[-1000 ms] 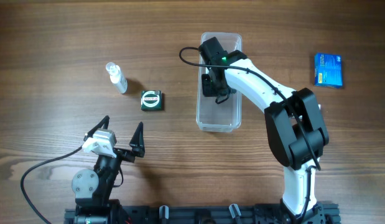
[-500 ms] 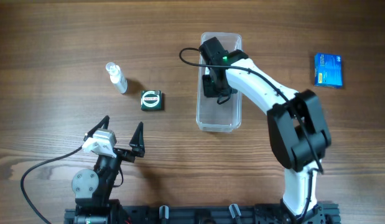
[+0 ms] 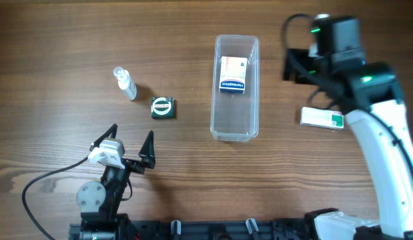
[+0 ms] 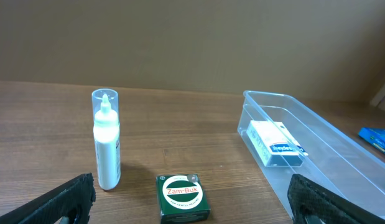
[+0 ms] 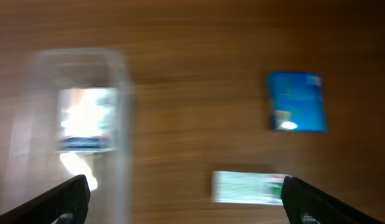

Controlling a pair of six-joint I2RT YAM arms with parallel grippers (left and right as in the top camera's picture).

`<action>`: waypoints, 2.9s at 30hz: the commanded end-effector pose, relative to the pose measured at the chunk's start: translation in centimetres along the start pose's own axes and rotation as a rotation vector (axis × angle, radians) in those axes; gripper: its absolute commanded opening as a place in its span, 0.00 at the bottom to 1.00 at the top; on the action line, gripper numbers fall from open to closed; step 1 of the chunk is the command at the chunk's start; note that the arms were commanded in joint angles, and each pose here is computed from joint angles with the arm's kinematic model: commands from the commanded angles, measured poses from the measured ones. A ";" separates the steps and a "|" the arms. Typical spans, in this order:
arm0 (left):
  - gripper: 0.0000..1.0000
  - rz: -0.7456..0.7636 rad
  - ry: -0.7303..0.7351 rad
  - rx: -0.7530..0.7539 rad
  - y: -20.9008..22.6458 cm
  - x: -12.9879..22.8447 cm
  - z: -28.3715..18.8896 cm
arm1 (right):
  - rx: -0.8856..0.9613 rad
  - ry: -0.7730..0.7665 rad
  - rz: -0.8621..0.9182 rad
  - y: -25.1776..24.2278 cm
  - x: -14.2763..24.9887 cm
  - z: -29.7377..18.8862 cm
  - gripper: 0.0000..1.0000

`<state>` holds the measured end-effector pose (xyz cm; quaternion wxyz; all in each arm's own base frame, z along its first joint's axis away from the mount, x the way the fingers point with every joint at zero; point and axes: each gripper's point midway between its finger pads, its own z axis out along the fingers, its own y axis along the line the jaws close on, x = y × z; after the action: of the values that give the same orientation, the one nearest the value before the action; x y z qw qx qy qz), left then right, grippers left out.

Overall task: Pack container
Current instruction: 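Move the right gripper to the blue VapoDrops box and grasp it, then carry the VapoDrops box into the container beside the Hansaplast box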

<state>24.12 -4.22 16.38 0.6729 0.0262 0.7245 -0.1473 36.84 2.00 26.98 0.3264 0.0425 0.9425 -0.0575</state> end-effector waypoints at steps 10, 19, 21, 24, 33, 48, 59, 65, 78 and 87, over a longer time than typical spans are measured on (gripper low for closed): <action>1.00 0.013 -0.002 0.003 -0.1 0.1 0.0 | 0.131 0.071 -0.081 -15.8 -0.9 11.2 1.00; 1.00 0.013 -0.002 0.003 -0.1 0.1 0.0 | 0.072 0.252 -0.132 -18.0 4.6 21.4 1.00; 1.00 0.013 -0.002 0.003 -0.1 0.1 0.0 | 0.041 0.249 -0.124 -18.0 4.9 22.1 1.00; 1.00 0.013 -0.002 0.003 -0.1 0.1 0.0 | -0.044 0.244 -0.132 -17.3 5.5 23.1 0.99; 1.00 0.013 -0.002 0.003 -0.1 0.1 0.0 | -0.058 0.264 -0.087 -17.6 7.1 26.2 0.99; 1.00 0.013 -0.002 0.003 -0.1 0.1 0.0 | -0.120 0.249 -0.025 -16.4 7.6 28.3 0.99; 1.00 0.013 -0.002 0.003 -0.1 0.1 0.0 | -0.072 0.297 -0.017 -17.0 9.0 29.4 1.00; 1.00 0.013 -0.002 0.003 -0.1 0.1 0.0 | -0.050 0.314 -0.016 -17.3 9.4 29.3 0.82; 1.00 0.013 -0.002 0.003 -0.1 0.1 0.0 | -0.092 0.184 0.065 -14.8 3.3 23.7 0.72; 1.00 0.013 -0.002 0.003 -0.1 0.1 0.0 | -0.216 0.043 -0.002 -3.2 -2.2 9.5 0.72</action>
<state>24.12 -4.23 16.38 0.6729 0.0264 0.7245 -0.1475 45.13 -7.15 17.34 0.2858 0.0039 0.9583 0.0060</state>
